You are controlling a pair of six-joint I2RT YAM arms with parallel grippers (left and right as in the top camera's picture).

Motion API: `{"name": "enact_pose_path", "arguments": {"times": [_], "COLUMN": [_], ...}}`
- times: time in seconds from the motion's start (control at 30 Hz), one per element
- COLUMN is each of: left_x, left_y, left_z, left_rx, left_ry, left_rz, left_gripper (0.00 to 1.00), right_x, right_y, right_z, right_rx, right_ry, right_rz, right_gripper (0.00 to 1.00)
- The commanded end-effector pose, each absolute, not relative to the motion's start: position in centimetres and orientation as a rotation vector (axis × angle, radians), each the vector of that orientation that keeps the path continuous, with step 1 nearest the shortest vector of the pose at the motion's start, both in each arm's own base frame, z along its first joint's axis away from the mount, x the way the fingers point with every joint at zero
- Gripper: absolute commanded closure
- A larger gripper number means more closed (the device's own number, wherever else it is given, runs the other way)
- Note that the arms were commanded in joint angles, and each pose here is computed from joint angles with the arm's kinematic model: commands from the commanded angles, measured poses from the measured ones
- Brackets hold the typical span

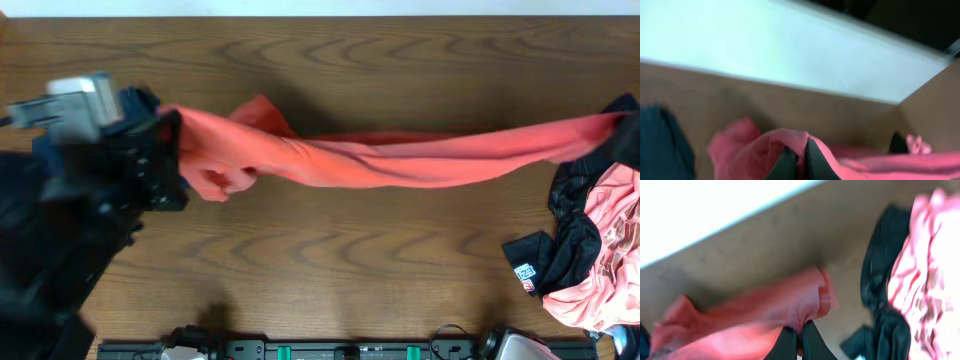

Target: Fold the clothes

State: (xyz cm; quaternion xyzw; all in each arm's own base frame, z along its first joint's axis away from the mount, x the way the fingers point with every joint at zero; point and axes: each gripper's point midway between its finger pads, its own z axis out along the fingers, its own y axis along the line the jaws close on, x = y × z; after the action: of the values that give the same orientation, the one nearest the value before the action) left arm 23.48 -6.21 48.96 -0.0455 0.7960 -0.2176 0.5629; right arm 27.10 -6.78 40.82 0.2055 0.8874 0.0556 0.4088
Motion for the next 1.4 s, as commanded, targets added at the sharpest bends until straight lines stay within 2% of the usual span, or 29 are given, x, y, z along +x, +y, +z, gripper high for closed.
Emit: {"name": "enact_pose_path", "arguments": {"times": [0.0, 0.13, 0.33, 0.53, 0.67, 0.77, 0.87, 1.0, 1.13, 1.23, 1.37], "left_x": [22.7, 23.3, 28.2, 36.5, 43.5, 48.1, 50.3, 50.3, 47.0, 44.7, 42.9], "left_y": [-6.0, -6.1, -6.8, -7.9, -7.9, -6.9, -5.9, -3.3, -1.7, -3.0, -4.4], "left_z": [52.0, 52.2, 46.6, 39.4, 36.2, 36.4, 40.2, 49.4, 57.6, 58.4, 52.2], "left_rx": [-0.094, -0.094, -0.119, -0.023, -0.032, -0.077, -0.122, -0.163, -0.115, -0.032, -0.059], "left_ry": [1.774, 1.769, 2.0, 2.216, 2.216, 2.132, 1.994, 1.729, 1.543, 1.572, 1.847], "left_rz": [-0.519, -0.521, -0.486, -0.39, -0.371, -0.37, -0.434, -0.486, -0.54, -0.622, -0.696], "left_gripper": [0.94, 0.94, 0.94, 0.94, 0.94, 0.94, 0.94, 0.94, 0.94, 0.94, 0.94], "right_x": [26.4, 26.7, 29.7, 35.2, 41.1, 45.0, 47.1, 46.9, 45.2, 44.4, 42.8], "right_y": [-6.7, -6.9, -8.0, -10.1, -10.7, -10.5, -10.4, -11.0, -11.9, -11.8, -11.8], "right_z": [44.0, 44.8, 41.6, 36.9, 35.5, 36.8, 40.9, 47.3, 50.5, 49.2, 43.8], "right_rx": [0.472, 0.457, 0.453, 0.486, 0.436, 0.442, 0.433, 0.401, 0.405, 0.405, 0.476], "right_ry": [2.146, 2.121, 2.246, 2.361, 2.305, 2.17, 1.991, 1.803, 1.746, 1.814, 2.027], "right_rz": [0.112, 0.092, 0.1, 0.13, 0.242, 0.379, 0.458, 0.442, 0.382, 0.361, 0.294], "right_gripper": [0.99, 0.99, 0.99, 0.99, 0.99, 0.99, 0.99, 0.99, 0.99, 0.99, 0.99]}}
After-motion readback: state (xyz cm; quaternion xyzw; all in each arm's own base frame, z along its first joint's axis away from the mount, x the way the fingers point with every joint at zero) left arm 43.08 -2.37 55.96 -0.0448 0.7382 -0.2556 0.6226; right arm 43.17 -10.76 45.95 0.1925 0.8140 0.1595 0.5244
